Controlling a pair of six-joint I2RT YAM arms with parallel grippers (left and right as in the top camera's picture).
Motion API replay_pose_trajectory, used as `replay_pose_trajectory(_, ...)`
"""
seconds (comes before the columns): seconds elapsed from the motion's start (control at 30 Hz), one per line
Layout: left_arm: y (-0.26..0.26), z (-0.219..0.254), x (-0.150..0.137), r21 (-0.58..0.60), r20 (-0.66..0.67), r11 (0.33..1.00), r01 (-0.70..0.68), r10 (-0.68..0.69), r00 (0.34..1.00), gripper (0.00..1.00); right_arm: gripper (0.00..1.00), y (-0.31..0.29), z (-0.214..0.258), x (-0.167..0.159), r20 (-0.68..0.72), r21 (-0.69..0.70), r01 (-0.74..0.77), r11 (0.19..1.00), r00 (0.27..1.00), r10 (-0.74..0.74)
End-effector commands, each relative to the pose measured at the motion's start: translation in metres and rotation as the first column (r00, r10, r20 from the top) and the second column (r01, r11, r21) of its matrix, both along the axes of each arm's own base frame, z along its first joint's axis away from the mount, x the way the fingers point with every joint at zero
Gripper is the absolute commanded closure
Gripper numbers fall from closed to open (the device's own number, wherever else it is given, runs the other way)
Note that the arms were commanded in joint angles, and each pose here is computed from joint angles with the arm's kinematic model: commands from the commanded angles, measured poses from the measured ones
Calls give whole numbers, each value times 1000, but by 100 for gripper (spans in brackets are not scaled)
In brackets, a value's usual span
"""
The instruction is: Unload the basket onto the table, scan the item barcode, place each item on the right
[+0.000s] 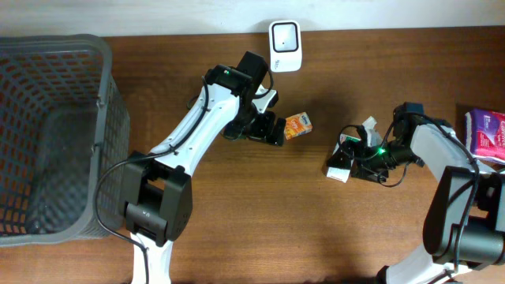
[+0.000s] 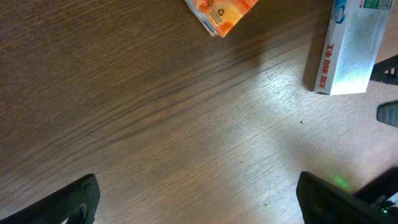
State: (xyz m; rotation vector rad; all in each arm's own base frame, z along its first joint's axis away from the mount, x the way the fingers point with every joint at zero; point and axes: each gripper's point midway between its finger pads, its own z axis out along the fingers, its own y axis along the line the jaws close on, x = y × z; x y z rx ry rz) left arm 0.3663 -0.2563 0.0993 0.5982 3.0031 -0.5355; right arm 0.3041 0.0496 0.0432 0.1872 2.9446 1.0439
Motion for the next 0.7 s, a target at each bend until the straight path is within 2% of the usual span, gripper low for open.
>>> replay_pose_trajectory(0.0, 1, 2, 2, 3, 9, 1000, -3, 3, 1000, 1, 2, 7, 4, 1, 17, 42, -16, 999, 1000, 15)
replay_pose_trajectory(0.07, 1, 2, 2, 4, 7, 1000, -3, 3, 1000, 1, 2, 8, 4, -1, 2, 48, -10, 999, 1000, 9)
replay_pose_trajectory(0.27, 1, 2, 2, 4, 7, 1000, -3, 3, 1000, 1, 2, 4, 3, 18, 95, 28, -13, 1000, 995, 10)
replay_pose_trajectory(0.4, 1, 2, 2, 4, 7, 1000, -3, 3, 1000, 1, 2, 2, 2, 20, 106, 16, -13, 1000, 994, 12)
replay_pose_trajectory(0.57, 5, 1, -7, 24, -29, 1000, -3, 3, 1000, 1, 2, -32, -21, 14, 55, -220, -18, 975, 998, 31)
replay_pose_trajectory(0.67, 2, 2, -1, 11, -5, 1000, -3, 3, 1000, 1, 2, -37, -24, 13, 47, -254, -19, 967, 998, 32)
